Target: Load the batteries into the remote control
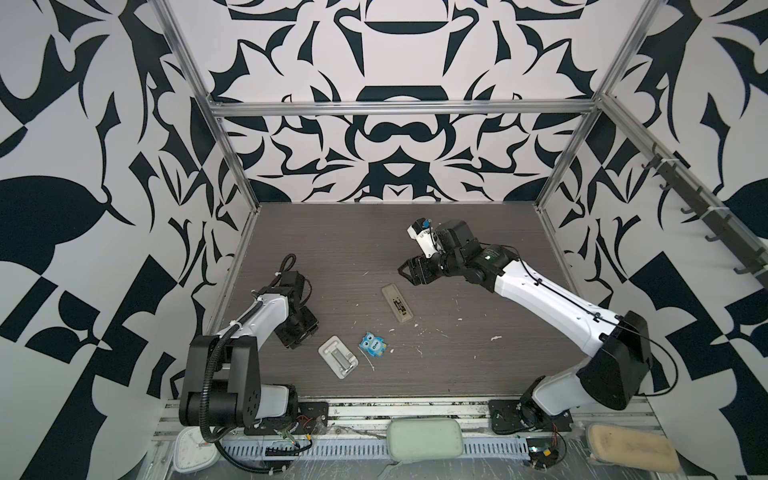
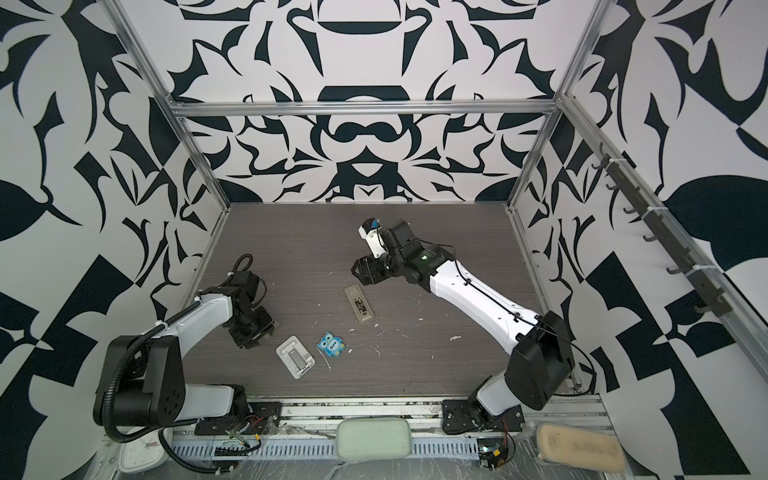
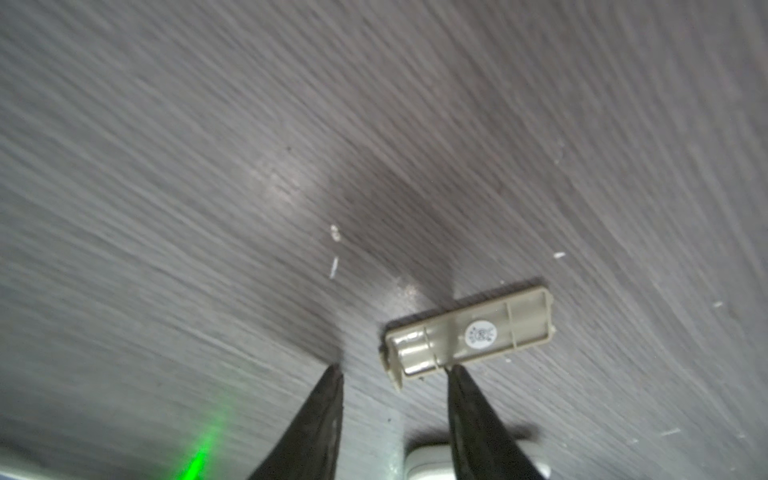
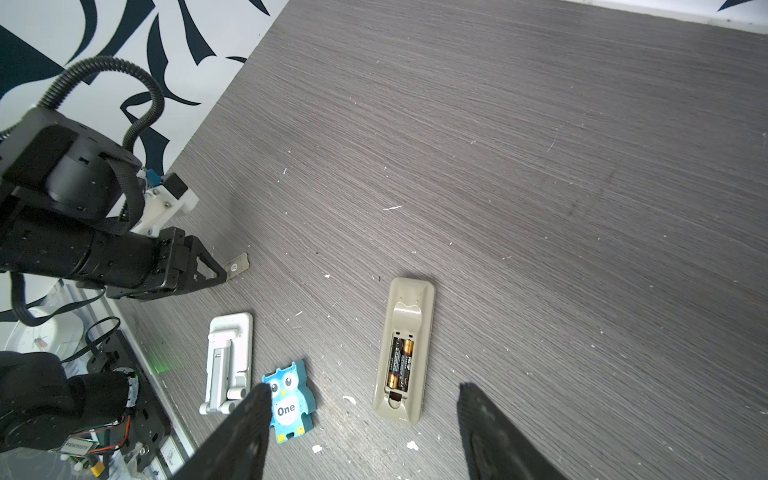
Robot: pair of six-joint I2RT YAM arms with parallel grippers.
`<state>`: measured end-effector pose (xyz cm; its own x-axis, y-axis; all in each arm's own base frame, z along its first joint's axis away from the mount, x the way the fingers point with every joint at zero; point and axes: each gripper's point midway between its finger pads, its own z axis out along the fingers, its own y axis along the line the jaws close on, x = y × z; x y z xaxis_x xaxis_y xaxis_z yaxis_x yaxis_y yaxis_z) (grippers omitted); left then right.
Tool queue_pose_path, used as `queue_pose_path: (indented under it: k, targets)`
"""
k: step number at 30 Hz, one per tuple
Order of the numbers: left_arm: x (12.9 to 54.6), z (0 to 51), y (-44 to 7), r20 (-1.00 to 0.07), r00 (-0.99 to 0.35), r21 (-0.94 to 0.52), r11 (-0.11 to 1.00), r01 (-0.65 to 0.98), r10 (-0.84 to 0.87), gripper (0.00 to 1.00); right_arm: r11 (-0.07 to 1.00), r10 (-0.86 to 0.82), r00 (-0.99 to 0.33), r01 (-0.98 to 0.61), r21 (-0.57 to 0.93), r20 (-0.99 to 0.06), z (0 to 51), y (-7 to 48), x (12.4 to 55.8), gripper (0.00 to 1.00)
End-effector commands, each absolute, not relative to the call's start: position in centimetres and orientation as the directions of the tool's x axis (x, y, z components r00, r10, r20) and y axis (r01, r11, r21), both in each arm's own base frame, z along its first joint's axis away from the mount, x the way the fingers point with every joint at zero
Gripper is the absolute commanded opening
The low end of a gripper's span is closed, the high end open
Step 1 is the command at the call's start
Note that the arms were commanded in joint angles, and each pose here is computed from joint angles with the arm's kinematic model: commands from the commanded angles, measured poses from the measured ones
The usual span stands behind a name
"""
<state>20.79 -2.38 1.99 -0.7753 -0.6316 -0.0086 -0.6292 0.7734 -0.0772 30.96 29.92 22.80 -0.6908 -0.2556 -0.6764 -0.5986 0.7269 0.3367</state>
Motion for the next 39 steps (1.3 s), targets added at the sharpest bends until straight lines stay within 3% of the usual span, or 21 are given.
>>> queue_pose_path:
  k: [1,10,39]
  targets:
    - [21.00,2.46,-2.21,-0.024,-0.772,-0.069,0.771,-0.633,-0.635,0.38,0.713,-0.232,-0.658,-0.617,0.335,-0.717,24.99,29.87,30.91,0.73]
    - [21.01,2.60,-1.70,-0.042,-0.761,-0.044,0.763,-0.645,-0.647,0.26,0.709,-0.236,-0.655,-0.621,0.334,-0.718,24.95,30.12,31.09,0.73]
    - [20.55,1.88,-1.45,-0.024,-0.752,-0.010,0.753,-0.658,-0.658,0.12,0.711,-0.242,-0.649,-0.624,0.323,-0.721,24.86,30.00,31.23,0.73]
